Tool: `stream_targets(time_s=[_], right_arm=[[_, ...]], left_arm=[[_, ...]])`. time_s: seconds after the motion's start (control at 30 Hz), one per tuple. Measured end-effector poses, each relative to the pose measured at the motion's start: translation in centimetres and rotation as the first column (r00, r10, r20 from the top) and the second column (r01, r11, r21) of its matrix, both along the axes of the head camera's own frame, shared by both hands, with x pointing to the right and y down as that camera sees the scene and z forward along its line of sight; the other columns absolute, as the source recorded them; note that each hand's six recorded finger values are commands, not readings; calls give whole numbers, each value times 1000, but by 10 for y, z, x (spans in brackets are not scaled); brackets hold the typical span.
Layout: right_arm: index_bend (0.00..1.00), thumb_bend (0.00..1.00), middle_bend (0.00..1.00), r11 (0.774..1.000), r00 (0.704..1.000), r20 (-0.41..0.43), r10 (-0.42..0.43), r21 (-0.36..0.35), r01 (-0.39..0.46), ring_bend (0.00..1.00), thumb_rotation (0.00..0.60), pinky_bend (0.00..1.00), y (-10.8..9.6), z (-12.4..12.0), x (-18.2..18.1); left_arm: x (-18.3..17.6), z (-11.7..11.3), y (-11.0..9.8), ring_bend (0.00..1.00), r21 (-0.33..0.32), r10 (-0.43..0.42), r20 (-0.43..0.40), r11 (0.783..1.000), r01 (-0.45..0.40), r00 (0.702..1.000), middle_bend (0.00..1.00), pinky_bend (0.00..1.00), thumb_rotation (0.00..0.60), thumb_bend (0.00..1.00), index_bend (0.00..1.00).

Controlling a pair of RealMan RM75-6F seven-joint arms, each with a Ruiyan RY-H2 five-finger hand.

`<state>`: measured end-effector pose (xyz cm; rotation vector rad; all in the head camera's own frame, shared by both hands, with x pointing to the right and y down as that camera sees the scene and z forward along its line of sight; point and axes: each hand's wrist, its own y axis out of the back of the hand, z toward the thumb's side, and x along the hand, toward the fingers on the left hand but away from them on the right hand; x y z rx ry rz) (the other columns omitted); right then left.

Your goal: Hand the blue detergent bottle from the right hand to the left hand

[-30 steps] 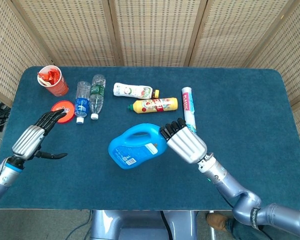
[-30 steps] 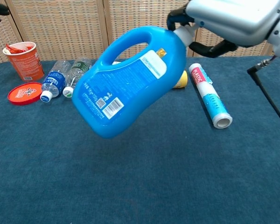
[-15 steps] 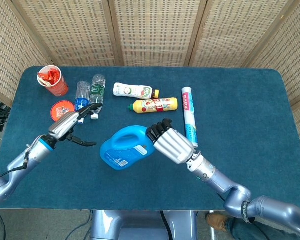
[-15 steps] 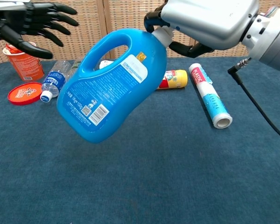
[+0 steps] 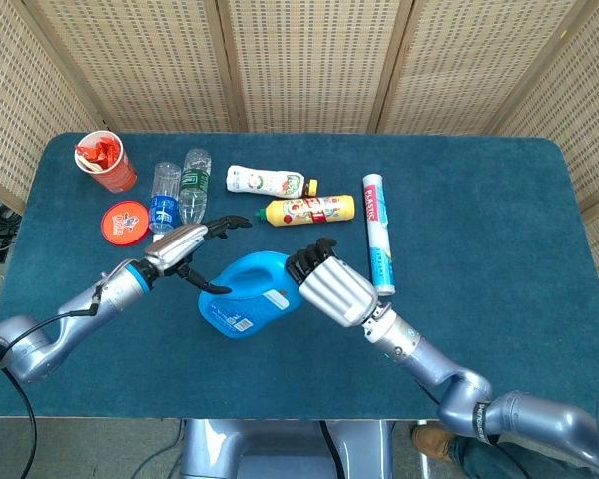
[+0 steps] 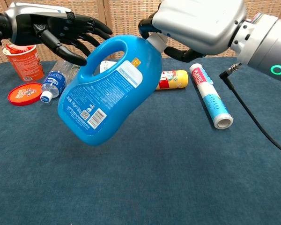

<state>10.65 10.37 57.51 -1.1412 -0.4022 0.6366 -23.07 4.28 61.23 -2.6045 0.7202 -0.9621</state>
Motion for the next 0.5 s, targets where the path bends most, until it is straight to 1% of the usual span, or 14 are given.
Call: stream_targets(time_s=[0.13,0.27,0.5], right_arm=[[675,710,703,1000,1000,10,7,-10,-7,708,600,560,0,-2,-2],[675,708,703,1000,1000,17,3,-17,-3,707,600,561,3,-3,-4],[675,707,703,1000,1000,29,-3,-22,4,708,600,560,6,-6,-7]], left_arm=[[5,-2,-1,149,0,10,13,1000,-10,1000,117,202,600,203,159],[12,2,0,178,-7,12,25,1000,-12,1000,154,208,600,323,203],[23,5,2,195,-14,5,26,1000,-4,1000,176,215,600,326,223]])
